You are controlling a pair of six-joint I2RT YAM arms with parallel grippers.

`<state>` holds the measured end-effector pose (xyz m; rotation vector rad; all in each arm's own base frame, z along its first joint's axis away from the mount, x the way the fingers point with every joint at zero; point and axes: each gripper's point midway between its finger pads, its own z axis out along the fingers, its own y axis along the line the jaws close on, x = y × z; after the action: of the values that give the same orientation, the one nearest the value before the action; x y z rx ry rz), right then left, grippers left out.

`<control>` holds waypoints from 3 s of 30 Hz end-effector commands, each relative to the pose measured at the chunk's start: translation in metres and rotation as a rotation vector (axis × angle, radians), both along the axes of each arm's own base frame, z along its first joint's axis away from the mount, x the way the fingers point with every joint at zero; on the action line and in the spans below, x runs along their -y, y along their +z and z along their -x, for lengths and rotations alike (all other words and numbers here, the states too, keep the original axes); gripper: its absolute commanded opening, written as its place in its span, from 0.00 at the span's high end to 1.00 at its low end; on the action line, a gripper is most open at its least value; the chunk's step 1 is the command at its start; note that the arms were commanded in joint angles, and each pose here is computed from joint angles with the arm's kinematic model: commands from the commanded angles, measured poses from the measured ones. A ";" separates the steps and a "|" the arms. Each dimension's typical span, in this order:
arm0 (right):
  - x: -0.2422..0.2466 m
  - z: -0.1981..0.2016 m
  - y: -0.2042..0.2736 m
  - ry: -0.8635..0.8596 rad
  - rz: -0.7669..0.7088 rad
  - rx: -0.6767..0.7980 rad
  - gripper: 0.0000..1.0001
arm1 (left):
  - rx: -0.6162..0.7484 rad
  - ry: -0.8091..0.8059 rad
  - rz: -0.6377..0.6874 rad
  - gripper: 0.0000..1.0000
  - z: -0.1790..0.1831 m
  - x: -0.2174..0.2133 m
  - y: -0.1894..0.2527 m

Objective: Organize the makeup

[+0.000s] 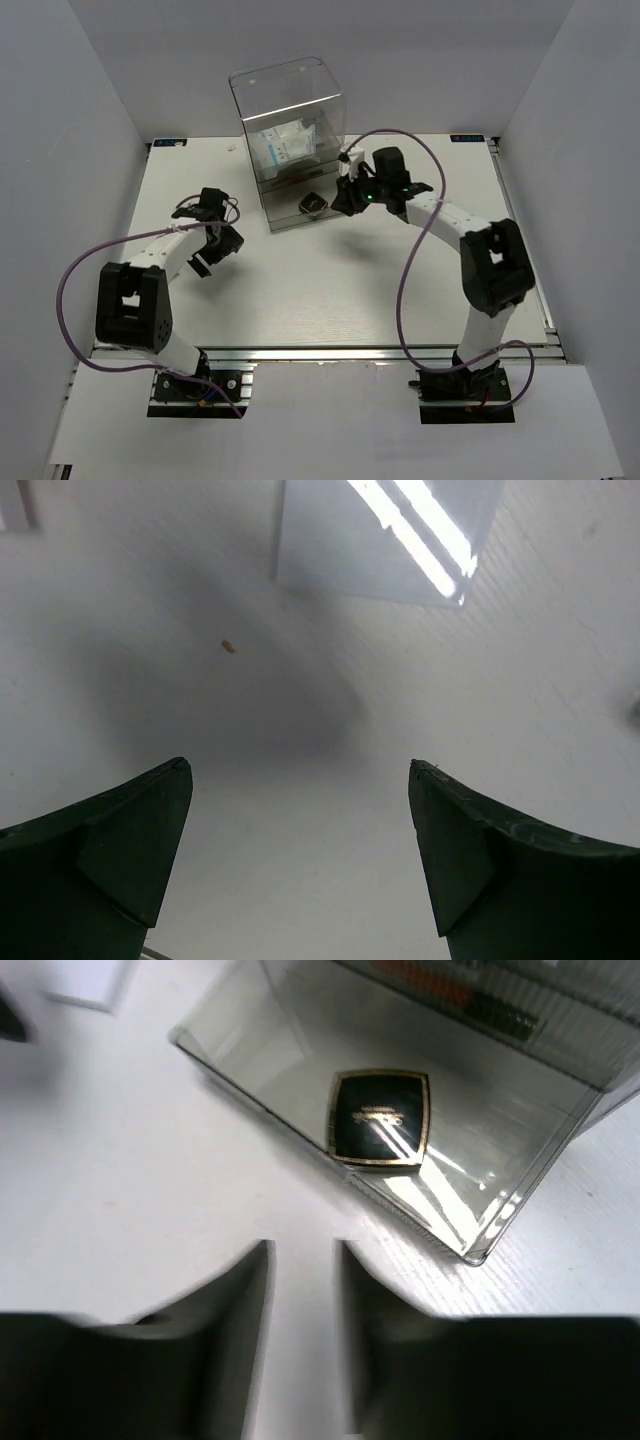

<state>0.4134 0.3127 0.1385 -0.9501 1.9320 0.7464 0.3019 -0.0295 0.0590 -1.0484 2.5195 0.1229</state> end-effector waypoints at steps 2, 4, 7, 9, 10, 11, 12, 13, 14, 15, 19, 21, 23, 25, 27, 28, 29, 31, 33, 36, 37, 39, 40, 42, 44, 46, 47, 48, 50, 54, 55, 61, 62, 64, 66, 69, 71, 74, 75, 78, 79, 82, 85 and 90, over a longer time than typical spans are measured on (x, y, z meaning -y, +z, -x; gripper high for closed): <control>-0.003 0.049 0.049 0.229 -0.113 0.103 0.70 | -0.068 0.050 -0.075 0.02 -0.007 -0.019 -0.004; 0.004 0.062 0.052 0.232 -0.117 0.113 0.66 | -0.072 0.082 -0.065 0.02 -0.016 -0.020 -0.003; 0.013 0.080 0.043 0.226 -0.112 0.072 0.60 | -0.076 0.121 -0.036 0.02 -0.029 -0.016 -0.002; 0.017 0.088 0.037 0.223 -0.115 0.046 0.57 | -0.042 0.094 -0.016 0.02 -0.045 -0.011 0.005; 0.018 0.091 0.036 0.220 -0.119 0.032 0.56 | -0.040 0.053 -0.021 0.02 -0.049 -0.011 0.008; 0.019 0.093 0.035 0.218 -0.121 0.025 0.55 | -0.044 0.032 -0.033 0.02 -0.052 -0.012 0.011; 0.020 0.097 0.031 0.218 -0.119 0.016 0.54 | -0.069 0.012 -0.049 0.02 -0.054 -0.013 0.007; 0.020 0.098 0.031 0.218 -0.121 0.011 0.54 | -0.090 -0.020 -0.083 0.02 -0.055 -0.018 0.013; 0.020 0.098 0.032 0.215 -0.123 0.011 0.53 | -0.114 -0.026 -0.104 0.02 -0.053 -0.022 0.011; 0.021 0.098 0.030 0.214 -0.122 0.006 0.52 | -0.152 -0.033 -0.124 0.02 -0.050 -0.025 0.005; 0.023 0.097 0.031 0.212 -0.129 0.000 0.51 | -0.225 -0.063 -0.177 0.02 -0.043 -0.034 -0.005; 0.023 0.099 0.031 0.215 -0.132 -0.004 0.51 | -0.229 -0.071 -0.175 0.02 -0.043 -0.034 -0.009; 0.023 0.100 0.031 0.215 -0.133 -0.008 0.51 | -0.219 -0.079 -0.173 0.02 -0.049 -0.034 -0.010; 0.024 0.101 0.031 0.218 -0.135 -0.008 0.51 | -0.224 -0.090 -0.167 0.02 -0.054 -0.033 -0.016; 0.025 0.103 0.030 0.218 -0.134 -0.011 0.50 | -0.210 -0.098 -0.154 0.02 -0.061 -0.030 -0.016; 0.025 0.104 0.029 0.218 -0.134 -0.015 0.50 | -0.200 -0.110 -0.150 0.02 -0.065 -0.029 -0.016; 0.026 0.106 0.027 0.220 -0.132 -0.019 0.50 | -0.203 -0.117 -0.147 0.02 -0.067 -0.028 -0.019; 0.026 0.107 0.029 0.220 -0.135 -0.019 0.50 | -0.192 -0.129 -0.136 0.02 -0.074 -0.026 -0.019; 0.027 0.108 0.028 0.220 -0.134 -0.020 0.50 | -0.202 -0.137 -0.128 0.02 -0.077 -0.024 -0.025; 0.027 0.108 0.028 0.217 -0.133 -0.019 0.50 | -0.201 -0.133 -0.108 0.02 -0.082 -0.024 -0.029; 0.028 0.108 0.028 0.216 -0.132 -0.021 0.50 | -0.194 -0.131 -0.096 0.02 -0.084 -0.022 -0.030; 0.027 0.109 0.028 0.217 -0.133 -0.019 0.50 | -0.194 -0.119 -0.083 0.02 -0.085 -0.024 -0.032; 0.028 0.109 0.028 0.216 -0.132 -0.021 0.50 | -0.192 -0.116 -0.066 0.02 -0.084 -0.022 -0.034; 0.027 0.109 0.028 0.217 -0.132 -0.021 0.50 | -0.187 -0.110 -0.046 0.02 -0.085 -0.023 -0.036; 0.028 0.108 0.027 0.216 -0.131 -0.024 0.50 | -0.178 -0.098 -0.017 0.02 -0.084 -0.022 -0.039; 0.027 0.108 0.027 0.217 -0.132 -0.023 0.50 | -0.159 -0.082 0.008 0.02 -0.087 -0.023 -0.040; 0.028 0.107 0.027 0.215 -0.132 -0.022 0.50 | -0.157 -0.080 0.034 0.02 -0.086 -0.020 -0.042; 0.027 0.108 0.027 0.218 -0.132 -0.021 0.50 | -0.150 -0.072 0.049 0.02 -0.086 -0.021 -0.043; 0.027 0.107 0.027 0.217 -0.133 -0.021 0.50 | -0.127 -0.063 0.075 0.02 -0.091 -0.019 -0.044; 0.027 0.107 0.027 0.217 -0.133 -0.021 0.49 | -0.107 -0.055 0.126 0.02 -0.096 -0.012 -0.045; 0.027 0.107 0.026 0.218 -0.133 -0.023 0.50 | -0.105 -0.055 0.134 0.02 -0.097 -0.011 -0.045; 0.027 0.106 0.027 0.216 -0.135 -0.021 0.49 | -0.085 -0.006 0.204 0.02 -0.100 -0.004 -0.050; 0.027 0.107 0.027 0.217 -0.133 -0.020 0.49 | -0.082 0.004 0.216 0.02 -0.100 -0.003 -0.050; 0.027 0.107 0.027 0.217 -0.133 -0.020 0.49 | -0.066 0.027 0.250 0.02 -0.102 0.002 -0.050; 0.027 0.107 0.027 0.217 -0.134 -0.021 0.49 | -0.051 0.041 0.266 0.02 -0.105 0.004 -0.051; 0.026 0.106 0.027 0.219 -0.135 -0.022 0.49 | -0.036 0.055 0.332 0.02 -0.109 0.015 -0.050; 0.026 0.106 0.026 0.217 -0.134 -0.025 0.49 | -0.034 0.074 0.361 0.02 -0.110 0.019 -0.050; 0.025 0.105 0.028 0.218 -0.137 -0.023 0.49 | -0.048 0.121 0.369 0.02 -0.110 0.020 -0.053; 0.025 0.105 0.028 0.218 -0.137 -0.021 0.49 | -0.063 0.135 0.364 0.02 -0.108 0.018 -0.054; 0.025 0.105 0.028 0.218 -0.138 -0.020 0.48 | -0.079 0.177 0.339 0.02 -0.107 0.014 -0.056; 0.025 0.105 0.028 0.219 -0.138 -0.022 0.49 | -0.079 0.186 0.336 0.02 -0.107 0.013 -0.056; 0.026 0.105 0.027 0.216 -0.137 -0.023 0.48 | -0.086 0.224 0.325 0.02 -0.105 0.010 -0.055; 0.026 0.105 0.026 0.218 -0.137 -0.025 0.49 | -0.089 0.311 0.289 0.02 -0.103 -0.011 -0.055; 0.026 0.106 0.026 0.222 -0.135 -0.020 0.48 | -0.106 0.400 0.250 0.02 -0.098 -0.023 -0.056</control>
<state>0.3064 0.2850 0.1515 -1.0754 1.8464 1.0015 0.4146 -0.0250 0.0219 -1.5633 2.4512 -0.1924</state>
